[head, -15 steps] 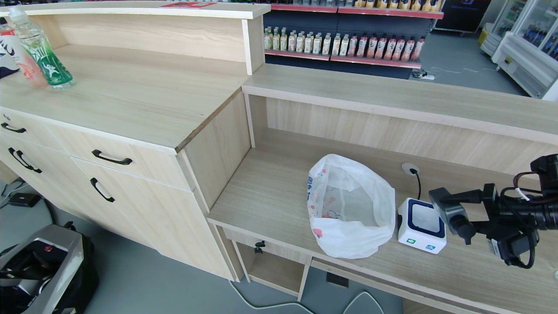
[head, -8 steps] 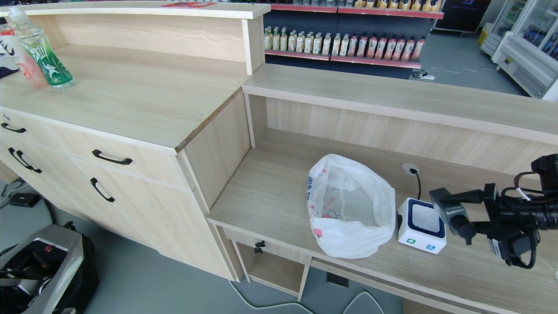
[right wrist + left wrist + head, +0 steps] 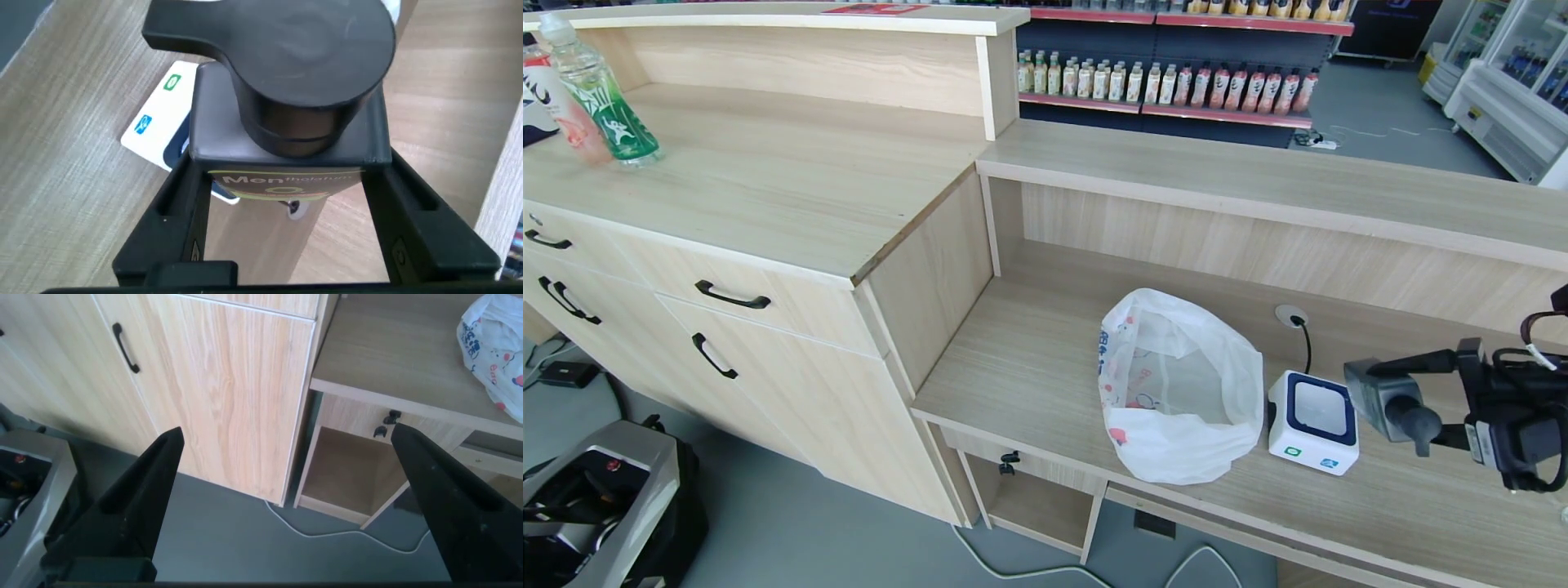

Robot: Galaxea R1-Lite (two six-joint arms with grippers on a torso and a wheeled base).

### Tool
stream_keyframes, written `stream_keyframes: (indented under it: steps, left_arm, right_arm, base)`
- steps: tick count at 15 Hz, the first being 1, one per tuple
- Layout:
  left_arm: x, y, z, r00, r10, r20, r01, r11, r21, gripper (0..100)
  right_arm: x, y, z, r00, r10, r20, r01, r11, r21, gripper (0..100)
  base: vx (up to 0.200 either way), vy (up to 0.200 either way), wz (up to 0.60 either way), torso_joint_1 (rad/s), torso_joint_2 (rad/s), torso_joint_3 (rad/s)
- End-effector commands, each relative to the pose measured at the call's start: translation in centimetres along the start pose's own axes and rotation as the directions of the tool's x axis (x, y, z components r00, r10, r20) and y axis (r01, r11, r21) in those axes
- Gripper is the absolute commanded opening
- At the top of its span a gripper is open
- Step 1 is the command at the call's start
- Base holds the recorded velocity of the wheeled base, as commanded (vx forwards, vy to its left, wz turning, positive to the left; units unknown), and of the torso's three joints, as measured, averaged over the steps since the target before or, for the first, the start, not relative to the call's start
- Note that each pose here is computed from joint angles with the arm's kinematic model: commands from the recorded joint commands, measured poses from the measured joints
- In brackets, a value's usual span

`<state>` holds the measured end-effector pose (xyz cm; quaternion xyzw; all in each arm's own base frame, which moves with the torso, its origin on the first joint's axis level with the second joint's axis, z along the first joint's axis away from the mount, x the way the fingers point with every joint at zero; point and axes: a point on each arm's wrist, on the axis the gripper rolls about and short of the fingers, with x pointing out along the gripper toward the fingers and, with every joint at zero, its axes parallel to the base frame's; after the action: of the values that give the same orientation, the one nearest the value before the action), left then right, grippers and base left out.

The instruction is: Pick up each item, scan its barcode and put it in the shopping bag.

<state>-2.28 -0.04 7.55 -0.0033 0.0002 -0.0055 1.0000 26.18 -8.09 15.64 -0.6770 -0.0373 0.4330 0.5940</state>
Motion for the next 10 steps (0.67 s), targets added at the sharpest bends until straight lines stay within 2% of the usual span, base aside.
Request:
stream_keyframes:
  steps: [1, 3, 5, 6, 7, 10]
  left_arm:
    - [0.0, 0.0, 0.0, 1.000, 0.000, 0.000, 0.000, 1.000, -0.001, 100]
    - [0.0, 0.0, 0.0, 1.000, 0.000, 0.000, 0.000, 1.000, 0.000, 100]
    - [0.0, 0.0, 0.0, 1.000, 0.000, 0.000, 0.000, 1.000, 0.000, 100]
    - [0.0, 0.0, 0.0, 1.000, 0.000, 0.000, 0.000, 1.000, 0.000, 100]
    - [0.0, 0.0, 0.0, 1.000, 0.000, 0.000, 0.000, 1.000, 0.000, 100]
    - [0.0, 0.0, 0.0, 1.000, 0.000, 0.000, 0.000, 1.000, 0.000, 100]
  right_arm:
    - [-3.2, -2.4, 2.9, 0.995, -0.091, -0.045, 0.095, 0.988, 0.121, 0]
    - [-6.0, -3.8, 5.6, 0.981, -0.187, -0.046, 0.190, 0.907, 0.377, 0]
    - [-8.4, -4.1, 8.0, 0.967, -0.239, -0.093, 0.243, 0.742, 0.625, 0]
    - [-9.2, -3.9, 8.8, 0.960, -0.253, -0.118, 0.263, 0.676, 0.689, 0]
    - [-10.2, -3.3, 9.5, 0.951, -0.263, -0.164, 0.292, 0.581, 0.760, 0]
    - [-10.5, -1.9, 10.8, 0.949, -0.260, -0.178, 0.295, 0.538, 0.789, 0]
  base:
    - [0.000, 0.000, 0.00, 0.000, 0.00, 0.000]
    - [0.000, 0.000, 0.00, 0.000, 0.00, 0.000]
    - [0.000, 0.000, 0.00, 0.000, 0.00, 0.000]
    - [0.000, 0.000, 0.00, 0.000, 0.00, 0.000]
    - [0.000, 0.000, 0.00, 0.000, 0.00, 0.000]
    - [0.000, 0.000, 0.00, 0.000, 0.00, 0.000]
